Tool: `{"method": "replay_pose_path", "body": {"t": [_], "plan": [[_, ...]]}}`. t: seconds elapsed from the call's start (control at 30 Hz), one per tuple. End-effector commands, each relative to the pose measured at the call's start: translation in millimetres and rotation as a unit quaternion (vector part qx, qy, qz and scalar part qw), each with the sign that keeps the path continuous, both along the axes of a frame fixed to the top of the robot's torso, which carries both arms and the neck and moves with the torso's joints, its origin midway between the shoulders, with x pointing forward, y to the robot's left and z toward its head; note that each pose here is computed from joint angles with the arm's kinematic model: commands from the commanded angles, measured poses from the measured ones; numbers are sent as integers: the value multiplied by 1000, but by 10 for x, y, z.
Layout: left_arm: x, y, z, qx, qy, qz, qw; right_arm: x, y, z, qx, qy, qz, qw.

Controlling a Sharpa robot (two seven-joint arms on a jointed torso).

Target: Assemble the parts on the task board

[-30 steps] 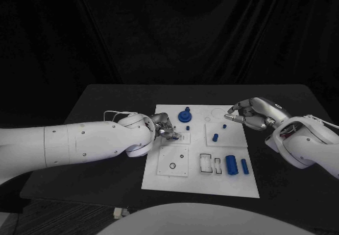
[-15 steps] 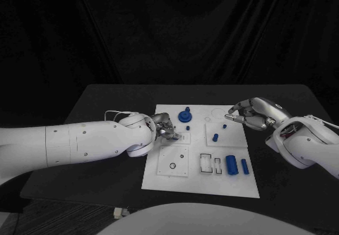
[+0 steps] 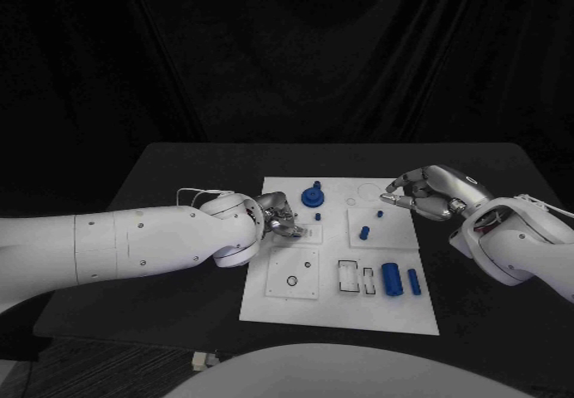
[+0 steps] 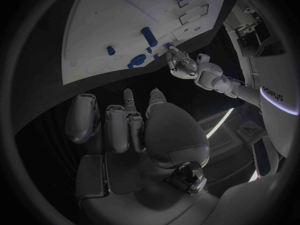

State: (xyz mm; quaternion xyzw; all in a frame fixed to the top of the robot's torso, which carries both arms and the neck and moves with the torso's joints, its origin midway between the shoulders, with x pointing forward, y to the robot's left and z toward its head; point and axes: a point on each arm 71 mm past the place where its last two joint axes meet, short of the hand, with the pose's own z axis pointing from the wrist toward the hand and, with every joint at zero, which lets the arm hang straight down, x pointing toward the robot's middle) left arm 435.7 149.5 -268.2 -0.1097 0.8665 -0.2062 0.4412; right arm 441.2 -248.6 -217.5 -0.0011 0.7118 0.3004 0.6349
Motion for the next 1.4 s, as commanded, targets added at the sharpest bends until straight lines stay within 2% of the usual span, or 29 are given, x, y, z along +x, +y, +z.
{"method": "replay_pose_path", "body": {"t": [0.03,0.37,0.57,1.03,1.4], "plan": [[-19,-19,18,-5,1,-6,1000,0,-11,-18,-4,6,-6,1000],[47,-12,156,12,8,-16,1000,2,-7,-24,-4,7,-5,1000],[89,-25,207,14,30,-21,999,4,-1,-29,-5,8,-4,1000],[139,-41,151,33,83,-41,995,4,7,-36,-5,9,-3,1000],[193,-44,121,43,95,-44,994,0,7,-38,-5,10,-3,1000]]}}
